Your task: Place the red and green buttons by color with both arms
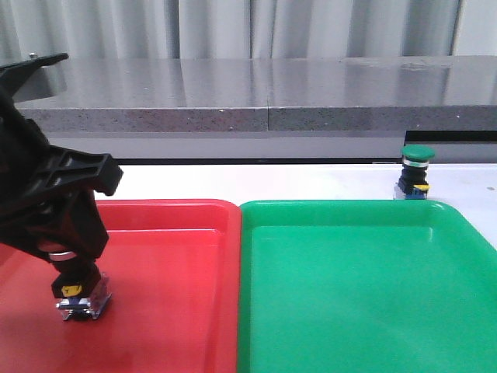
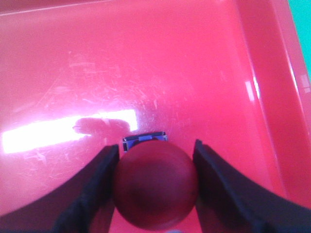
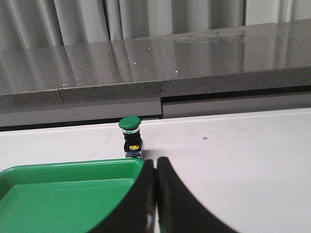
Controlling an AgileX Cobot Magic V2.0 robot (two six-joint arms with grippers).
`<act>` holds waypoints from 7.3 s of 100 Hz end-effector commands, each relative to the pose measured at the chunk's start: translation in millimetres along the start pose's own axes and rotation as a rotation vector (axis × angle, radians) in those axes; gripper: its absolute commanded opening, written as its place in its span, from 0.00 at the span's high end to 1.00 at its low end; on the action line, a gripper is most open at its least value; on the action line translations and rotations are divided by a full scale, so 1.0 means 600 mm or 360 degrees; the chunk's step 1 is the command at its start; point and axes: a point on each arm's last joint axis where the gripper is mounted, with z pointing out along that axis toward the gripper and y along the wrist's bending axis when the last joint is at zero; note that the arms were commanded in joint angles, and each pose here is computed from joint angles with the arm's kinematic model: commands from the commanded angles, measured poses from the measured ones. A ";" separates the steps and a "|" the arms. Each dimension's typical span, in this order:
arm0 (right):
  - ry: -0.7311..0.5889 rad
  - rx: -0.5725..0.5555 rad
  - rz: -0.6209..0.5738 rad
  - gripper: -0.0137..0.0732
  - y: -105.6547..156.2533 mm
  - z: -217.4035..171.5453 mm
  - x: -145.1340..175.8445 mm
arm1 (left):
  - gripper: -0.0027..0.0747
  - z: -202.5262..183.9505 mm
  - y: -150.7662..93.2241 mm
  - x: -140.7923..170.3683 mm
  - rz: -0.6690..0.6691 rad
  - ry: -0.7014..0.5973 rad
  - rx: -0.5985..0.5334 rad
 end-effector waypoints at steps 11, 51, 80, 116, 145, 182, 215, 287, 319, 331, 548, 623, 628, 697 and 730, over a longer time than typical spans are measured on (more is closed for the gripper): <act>-0.0201 -0.0021 -0.0014 0.92 0.003 -0.005 -0.026 | 0.29 -0.014 -0.011 -0.017 -0.0019 -0.0131 0.0057; -0.0201 -0.0021 -0.0014 0.92 0.003 -0.005 -0.026 | 0.29 -0.073 -0.018 -0.027 -0.0009 -0.0326 0.0134; -0.0201 -0.0021 -0.0014 0.92 0.003 -0.005 -0.026 | 0.75 -0.209 -0.003 -0.024 0.0004 -0.0775 0.0216; -0.0201 -0.0021 -0.0014 0.92 0.003 -0.005 -0.026 | 0.99 -0.310 0.045 0.024 0.0073 -0.1145 0.0042; -0.0201 -0.0021 -0.0014 0.92 0.003 -0.005 -0.026 | 0.99 -0.343 0.080 0.090 0.0114 -0.1338 -0.0173; -0.0201 -0.0021 -0.0014 0.92 0.003 -0.005 -0.026 | 0.99 -0.312 0.107 0.176 0.0115 -0.1515 -0.0250; -0.0201 -0.0021 -0.0014 0.92 0.003 -0.005 -0.026 | 0.99 -0.257 0.133 0.223 0.0159 -0.1885 -0.0371; -0.0202 -0.0021 -0.0014 0.92 0.003 -0.005 -0.026 | 0.99 -0.211 0.149 0.265 0.0060 -0.1989 -0.0361; -0.0202 -0.0021 -0.0014 0.92 0.003 -0.005 -0.026 | 0.99 -0.211 0.149 0.265 0.0057 -0.1990 -0.0359; -0.0202 -0.0021 -0.0014 0.92 0.003 -0.005 -0.026 | 0.99 -0.211 0.149 0.265 0.0057 -0.1990 -0.0359; 0.1601 0.0078 0.0046 0.14 0.078 0.603 -0.106 | 0.99 -0.211 0.149 0.265 0.0057 -0.1990 -0.0359; 0.1580 0.0079 0.0087 0.61 0.098 0.615 -0.128 | 0.99 -0.211 0.149 0.265 0.0057 -0.1990 -0.0359; 0.1522 0.0097 0.0084 0.61 0.107 0.603 -0.154 | 0.99 -0.211 0.149 0.265 0.0057 -0.1990 -0.0359; 0.1746 -0.0200 -0.0017 0.61 0.298 0.400 -0.044 | 0.99 -0.211 0.149 0.265 0.0057 -0.1990 -0.0359; 0.1811 -0.0179 0.0002 0.59 0.292 0.384 0.004 | 0.99 -0.211 0.149 0.265 0.0057 -0.1990 -0.0359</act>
